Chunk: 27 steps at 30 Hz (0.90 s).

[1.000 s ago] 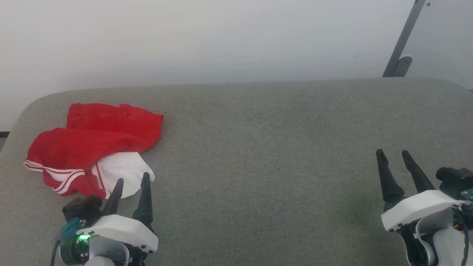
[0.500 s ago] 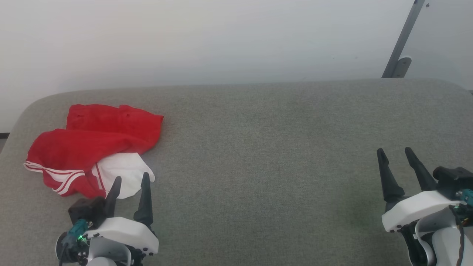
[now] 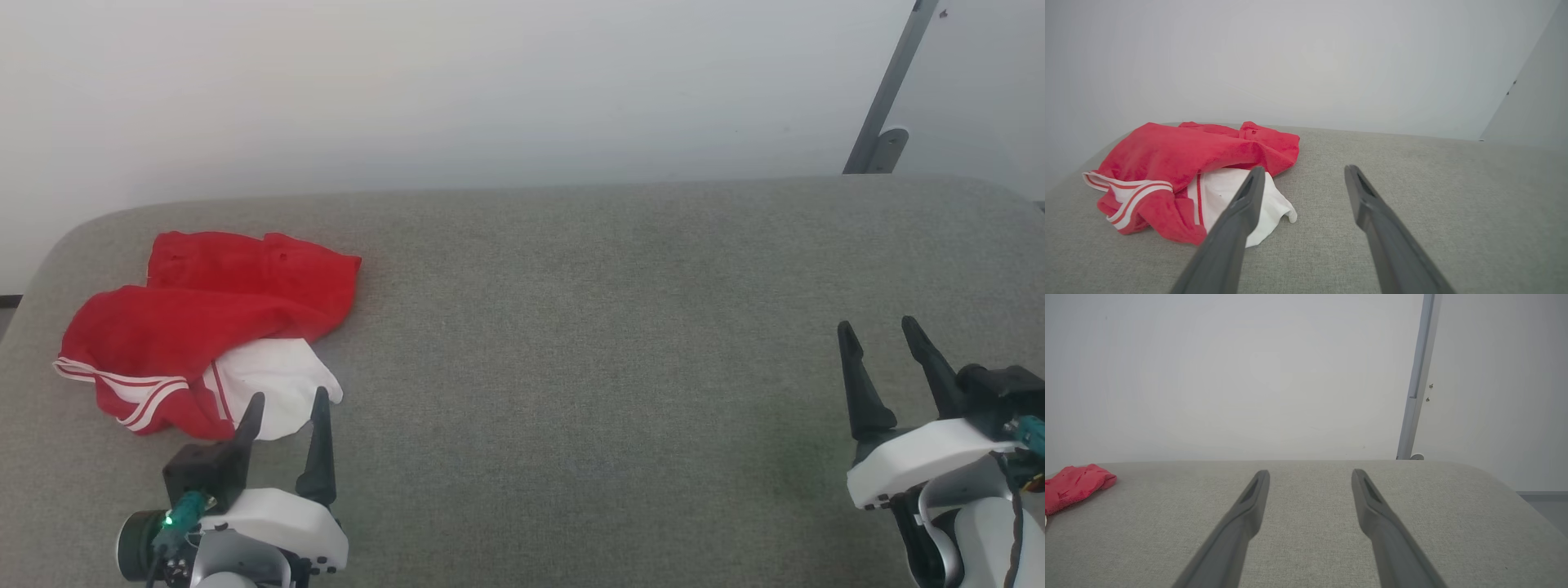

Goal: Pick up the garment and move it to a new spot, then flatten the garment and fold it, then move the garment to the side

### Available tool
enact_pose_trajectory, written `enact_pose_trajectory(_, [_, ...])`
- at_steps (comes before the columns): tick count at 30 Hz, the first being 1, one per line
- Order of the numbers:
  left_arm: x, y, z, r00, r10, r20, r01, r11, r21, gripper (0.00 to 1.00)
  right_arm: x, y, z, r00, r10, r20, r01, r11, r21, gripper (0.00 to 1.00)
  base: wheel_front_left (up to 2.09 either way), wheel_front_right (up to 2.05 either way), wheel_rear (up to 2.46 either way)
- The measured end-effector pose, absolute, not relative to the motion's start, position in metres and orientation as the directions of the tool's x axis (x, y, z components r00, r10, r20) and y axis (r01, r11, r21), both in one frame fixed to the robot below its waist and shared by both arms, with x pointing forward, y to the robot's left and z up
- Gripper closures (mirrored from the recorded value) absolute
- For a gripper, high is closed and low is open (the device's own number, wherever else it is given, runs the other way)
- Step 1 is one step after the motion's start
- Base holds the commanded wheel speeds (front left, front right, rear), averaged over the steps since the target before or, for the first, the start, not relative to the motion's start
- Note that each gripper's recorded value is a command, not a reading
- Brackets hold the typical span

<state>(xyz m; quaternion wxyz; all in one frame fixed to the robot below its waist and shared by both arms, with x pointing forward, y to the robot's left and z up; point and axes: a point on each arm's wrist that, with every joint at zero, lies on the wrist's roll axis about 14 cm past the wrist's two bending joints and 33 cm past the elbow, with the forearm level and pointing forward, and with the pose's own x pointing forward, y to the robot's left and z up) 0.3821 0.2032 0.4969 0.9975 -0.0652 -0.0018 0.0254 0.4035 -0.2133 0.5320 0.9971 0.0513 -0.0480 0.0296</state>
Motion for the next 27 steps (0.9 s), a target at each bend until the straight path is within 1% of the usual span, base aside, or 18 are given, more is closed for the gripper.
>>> enact_pose_trajectory(14, [0.3804, 0.2046, 0.4905, 0.999, 0.041, -0.001, -0.041, 0.999, -0.027, 0.00, 0.4041, -0.2143, 0.5301, 0.993, 0.068, 0.101, -0.070, 0.997, 0.013, 0.00, 0.00, 0.00, 0.00])
enact_pose_trajectory(27, [0.3829, 0.2030, 0.4948, 0.999, 0.021, 0.027, -0.023, 0.998, 0.050, 0.00, 0.4042, -0.2170, 0.5327, 0.991, 0.076, 0.115, -0.069, 0.996, -0.064, 0.00, 0.00, 0.00, 0.00])
